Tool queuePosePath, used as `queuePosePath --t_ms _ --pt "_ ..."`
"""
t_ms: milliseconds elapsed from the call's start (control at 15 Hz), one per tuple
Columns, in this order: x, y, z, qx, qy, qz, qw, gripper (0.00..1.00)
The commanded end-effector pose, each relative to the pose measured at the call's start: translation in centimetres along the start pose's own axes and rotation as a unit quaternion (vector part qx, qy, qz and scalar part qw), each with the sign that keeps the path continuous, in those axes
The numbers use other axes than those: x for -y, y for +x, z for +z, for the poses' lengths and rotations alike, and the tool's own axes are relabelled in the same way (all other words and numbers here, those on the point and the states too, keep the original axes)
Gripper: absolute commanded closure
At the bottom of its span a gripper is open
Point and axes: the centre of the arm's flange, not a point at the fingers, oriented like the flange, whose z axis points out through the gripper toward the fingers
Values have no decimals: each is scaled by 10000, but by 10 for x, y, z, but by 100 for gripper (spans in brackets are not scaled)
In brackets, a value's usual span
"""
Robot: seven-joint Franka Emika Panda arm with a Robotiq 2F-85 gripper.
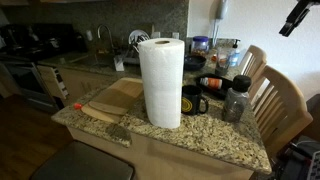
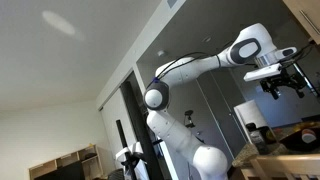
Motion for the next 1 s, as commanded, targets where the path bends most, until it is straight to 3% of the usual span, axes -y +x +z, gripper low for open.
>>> queuePosePath --t_ms 0,267,467,667,867,933 --pt "0 0 0 0 0 0 10000 0" --pt "0 0 0 0 0 0 10000 0" --pt "-3 -3 -1 242 -233 -439 9985 0" --pt "-10 -11 -2 770 -303 -1165 9897 0" --pt "-19 -13 -4 1192 -658 -1756 9750 0" --pt "-7 -15 1 919 -446 -1420 9846 0"
